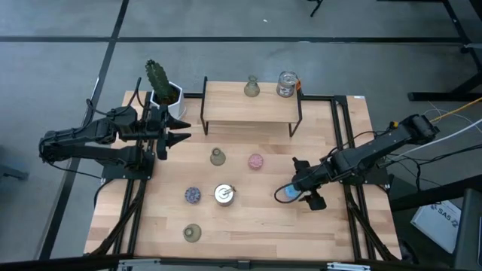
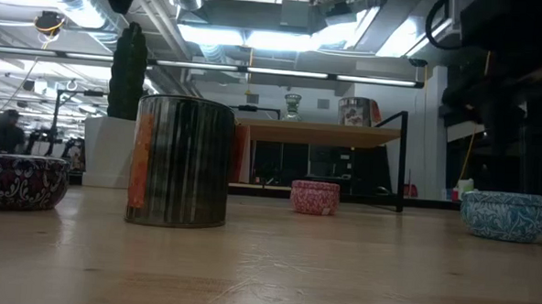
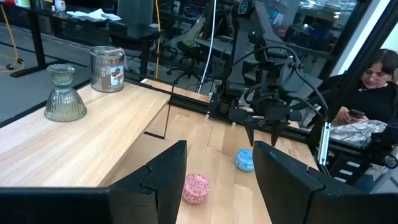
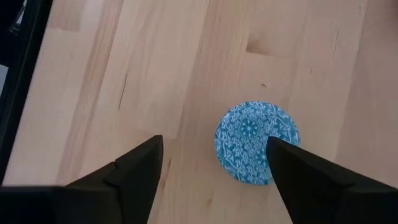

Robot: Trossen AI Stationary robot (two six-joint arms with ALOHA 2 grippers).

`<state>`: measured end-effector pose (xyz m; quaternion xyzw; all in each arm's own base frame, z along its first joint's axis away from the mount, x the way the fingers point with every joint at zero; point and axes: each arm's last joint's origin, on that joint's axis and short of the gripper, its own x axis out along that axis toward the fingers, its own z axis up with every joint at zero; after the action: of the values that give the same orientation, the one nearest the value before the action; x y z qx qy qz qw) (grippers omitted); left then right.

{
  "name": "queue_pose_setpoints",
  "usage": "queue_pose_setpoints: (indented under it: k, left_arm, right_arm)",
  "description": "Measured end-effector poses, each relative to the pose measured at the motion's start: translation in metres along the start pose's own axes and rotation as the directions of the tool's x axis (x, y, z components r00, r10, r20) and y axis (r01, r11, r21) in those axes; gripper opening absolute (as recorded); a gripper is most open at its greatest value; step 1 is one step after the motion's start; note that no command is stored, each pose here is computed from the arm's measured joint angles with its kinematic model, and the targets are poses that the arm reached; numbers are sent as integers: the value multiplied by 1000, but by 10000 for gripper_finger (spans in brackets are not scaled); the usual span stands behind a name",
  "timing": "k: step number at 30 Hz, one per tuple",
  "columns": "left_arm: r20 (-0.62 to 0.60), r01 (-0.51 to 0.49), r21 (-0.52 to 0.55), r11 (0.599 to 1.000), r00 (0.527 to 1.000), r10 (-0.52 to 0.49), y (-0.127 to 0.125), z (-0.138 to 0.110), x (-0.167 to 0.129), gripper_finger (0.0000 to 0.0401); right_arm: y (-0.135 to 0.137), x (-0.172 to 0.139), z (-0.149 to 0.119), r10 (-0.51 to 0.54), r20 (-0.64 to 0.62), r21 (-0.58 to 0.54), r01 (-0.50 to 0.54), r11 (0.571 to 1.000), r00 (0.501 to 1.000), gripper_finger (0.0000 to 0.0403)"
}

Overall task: Pick & Place candle stick holders
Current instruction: Put the blue scented candle on the shelf

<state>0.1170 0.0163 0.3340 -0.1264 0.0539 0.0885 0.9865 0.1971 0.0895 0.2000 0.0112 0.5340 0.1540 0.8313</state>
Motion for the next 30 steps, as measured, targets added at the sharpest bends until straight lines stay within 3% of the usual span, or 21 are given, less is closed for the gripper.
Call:
queue_pose_setpoints:
  k: [30]
  left_arm:
    - [11,-1,-4,1000,1000,1,0,1,0,180]
  right_arm:
    - [-8,13,4,-81,-12,80,82,993,997,352]
